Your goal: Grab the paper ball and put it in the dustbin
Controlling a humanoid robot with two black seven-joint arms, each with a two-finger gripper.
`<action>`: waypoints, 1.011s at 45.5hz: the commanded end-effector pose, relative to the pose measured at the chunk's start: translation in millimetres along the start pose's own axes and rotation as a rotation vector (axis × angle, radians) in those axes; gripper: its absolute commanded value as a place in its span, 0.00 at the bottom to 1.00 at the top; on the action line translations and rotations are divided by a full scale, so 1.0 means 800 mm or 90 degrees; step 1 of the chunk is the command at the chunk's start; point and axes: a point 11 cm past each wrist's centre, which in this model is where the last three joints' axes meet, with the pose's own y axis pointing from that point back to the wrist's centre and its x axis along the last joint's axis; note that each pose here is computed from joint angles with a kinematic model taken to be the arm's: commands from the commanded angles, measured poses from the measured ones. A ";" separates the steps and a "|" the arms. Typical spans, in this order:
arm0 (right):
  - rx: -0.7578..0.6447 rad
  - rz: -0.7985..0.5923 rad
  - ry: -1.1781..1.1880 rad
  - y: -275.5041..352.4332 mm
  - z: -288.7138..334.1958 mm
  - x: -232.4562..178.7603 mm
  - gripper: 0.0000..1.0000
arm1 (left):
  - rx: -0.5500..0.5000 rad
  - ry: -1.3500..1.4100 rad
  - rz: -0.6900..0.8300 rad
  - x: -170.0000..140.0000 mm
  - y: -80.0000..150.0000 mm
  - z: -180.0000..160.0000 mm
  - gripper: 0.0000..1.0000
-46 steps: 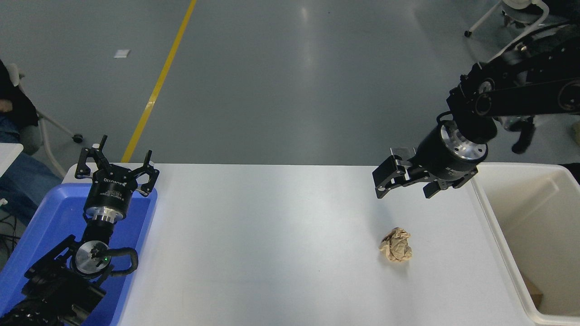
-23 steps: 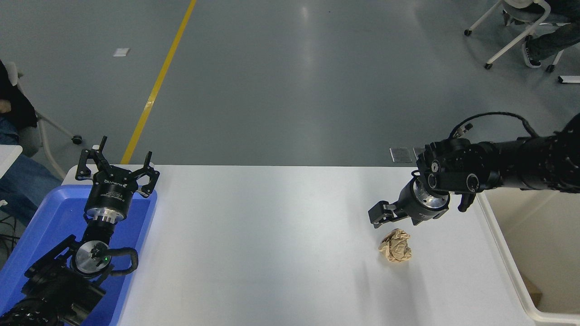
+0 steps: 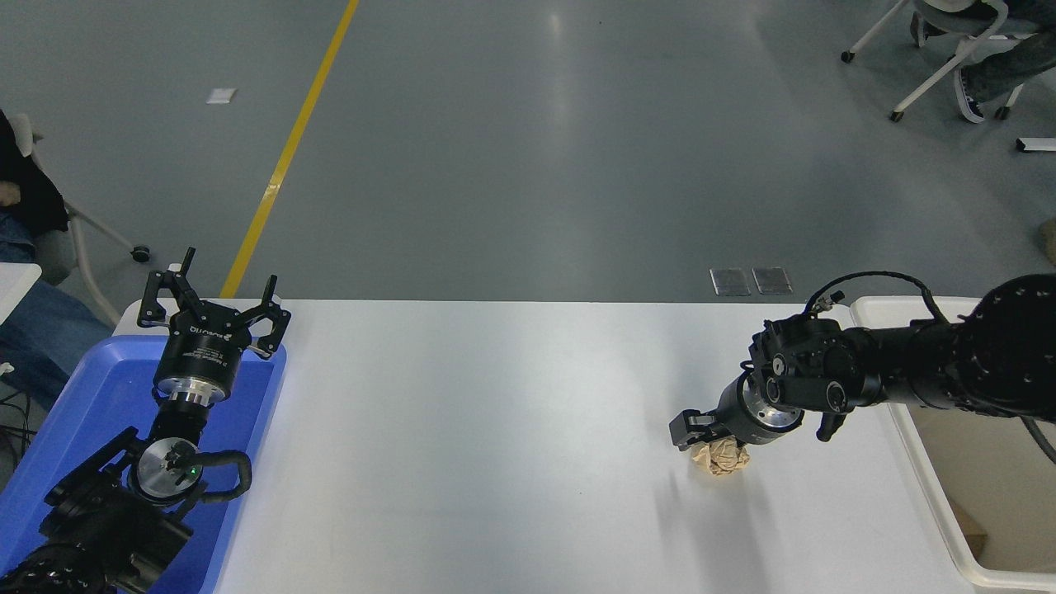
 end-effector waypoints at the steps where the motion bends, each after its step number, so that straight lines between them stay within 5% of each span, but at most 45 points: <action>1: -0.002 0.000 0.008 -0.007 0.001 -0.006 0.00 | 0.000 0.000 0.000 0.000 0.000 0.000 1.00; 20: -0.019 0.021 0.005 0.042 0.022 0.029 0.00 | 0.000 0.000 0.000 0.000 0.000 0.000 1.00; 38: 0.014 0.027 0.040 0.383 -0.006 0.078 0.00 | 0.000 0.000 -0.001 0.000 0.000 0.000 1.00; 46: 0.032 0.131 0.059 0.471 -0.041 0.100 0.00 | 0.001 0.000 -0.002 -0.001 -0.001 0.000 1.00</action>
